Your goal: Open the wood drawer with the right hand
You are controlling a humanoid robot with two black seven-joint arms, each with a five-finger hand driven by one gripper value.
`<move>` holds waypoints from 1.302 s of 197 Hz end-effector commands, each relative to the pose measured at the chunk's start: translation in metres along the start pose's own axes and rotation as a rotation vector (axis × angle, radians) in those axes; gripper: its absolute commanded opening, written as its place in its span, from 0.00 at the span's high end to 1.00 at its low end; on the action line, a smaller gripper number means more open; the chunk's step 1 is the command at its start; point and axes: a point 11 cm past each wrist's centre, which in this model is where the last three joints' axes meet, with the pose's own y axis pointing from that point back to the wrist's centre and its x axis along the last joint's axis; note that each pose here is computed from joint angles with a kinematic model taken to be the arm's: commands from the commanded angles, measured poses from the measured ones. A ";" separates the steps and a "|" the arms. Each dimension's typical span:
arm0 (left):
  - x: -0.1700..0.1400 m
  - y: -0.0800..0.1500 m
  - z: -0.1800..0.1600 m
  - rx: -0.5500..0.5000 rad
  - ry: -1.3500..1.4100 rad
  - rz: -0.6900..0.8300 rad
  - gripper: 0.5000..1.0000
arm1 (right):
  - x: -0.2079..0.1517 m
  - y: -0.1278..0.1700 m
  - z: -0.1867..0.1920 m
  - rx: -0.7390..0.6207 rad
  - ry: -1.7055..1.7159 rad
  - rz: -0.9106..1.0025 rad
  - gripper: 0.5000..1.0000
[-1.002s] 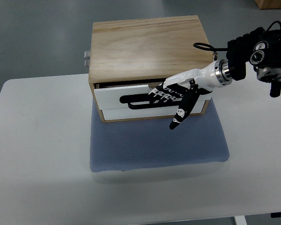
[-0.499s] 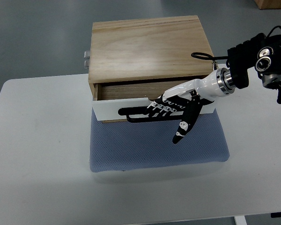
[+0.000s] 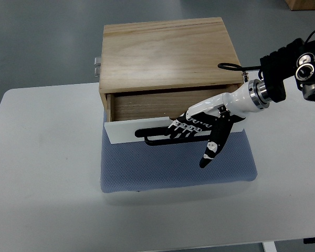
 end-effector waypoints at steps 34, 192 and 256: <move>0.000 0.000 0.000 0.000 0.000 0.000 0.00 | -0.002 0.001 0.000 0.003 -0.004 -0.006 0.11; 0.000 0.000 0.000 -0.002 0.000 0.000 0.00 | 0.017 0.029 -0.025 0.097 0.016 0.088 0.11; 0.000 0.000 0.000 0.000 0.000 0.000 0.00 | 0.040 0.066 -0.046 0.255 -0.078 0.185 0.11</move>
